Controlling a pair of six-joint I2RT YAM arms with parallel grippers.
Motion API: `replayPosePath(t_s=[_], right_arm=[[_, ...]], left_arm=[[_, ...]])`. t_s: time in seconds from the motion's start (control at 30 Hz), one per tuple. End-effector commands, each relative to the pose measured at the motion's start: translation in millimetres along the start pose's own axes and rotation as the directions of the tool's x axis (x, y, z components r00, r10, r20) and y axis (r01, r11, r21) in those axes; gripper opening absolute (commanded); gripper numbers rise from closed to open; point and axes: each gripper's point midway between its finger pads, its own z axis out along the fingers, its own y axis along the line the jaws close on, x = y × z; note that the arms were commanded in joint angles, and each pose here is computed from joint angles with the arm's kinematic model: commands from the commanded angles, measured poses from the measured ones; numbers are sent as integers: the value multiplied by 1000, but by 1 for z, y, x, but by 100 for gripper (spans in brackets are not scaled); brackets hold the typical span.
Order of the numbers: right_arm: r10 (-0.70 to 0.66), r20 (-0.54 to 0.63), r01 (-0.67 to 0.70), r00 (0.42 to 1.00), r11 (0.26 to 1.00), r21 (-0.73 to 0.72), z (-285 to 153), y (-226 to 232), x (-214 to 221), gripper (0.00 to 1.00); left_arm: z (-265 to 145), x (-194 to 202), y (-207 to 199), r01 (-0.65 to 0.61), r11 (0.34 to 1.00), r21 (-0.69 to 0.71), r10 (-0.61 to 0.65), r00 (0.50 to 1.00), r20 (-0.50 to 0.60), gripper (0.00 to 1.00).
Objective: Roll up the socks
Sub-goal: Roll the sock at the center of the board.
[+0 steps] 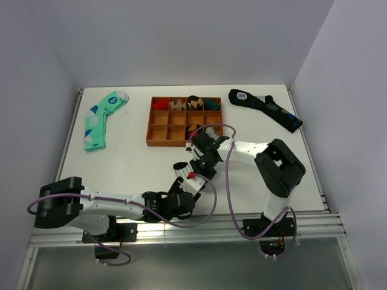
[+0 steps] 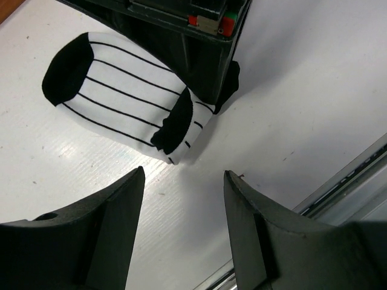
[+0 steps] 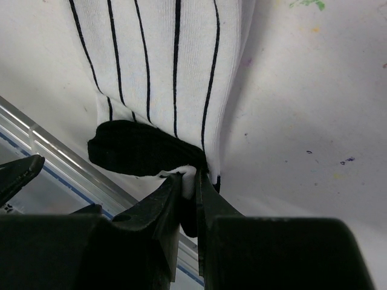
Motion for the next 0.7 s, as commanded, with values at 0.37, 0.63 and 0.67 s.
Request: replayPosePath(t_s=[0.37,0.63,0.67], right_arm=[[-5,-62,11,998,994,107,-2,-28,9,6],[-6,-66,13,998,994,106,0,-28,8,5],[-5,-68,12,998,994,105,0,-28,8,5]], left_arm=[[14,-22,-10,-26,999,47,25,999,31,59],[23,-28,-7,-59,998,25,57,997,51,58],[23,-29,-8,-65,997,34,63,996,58,58]])
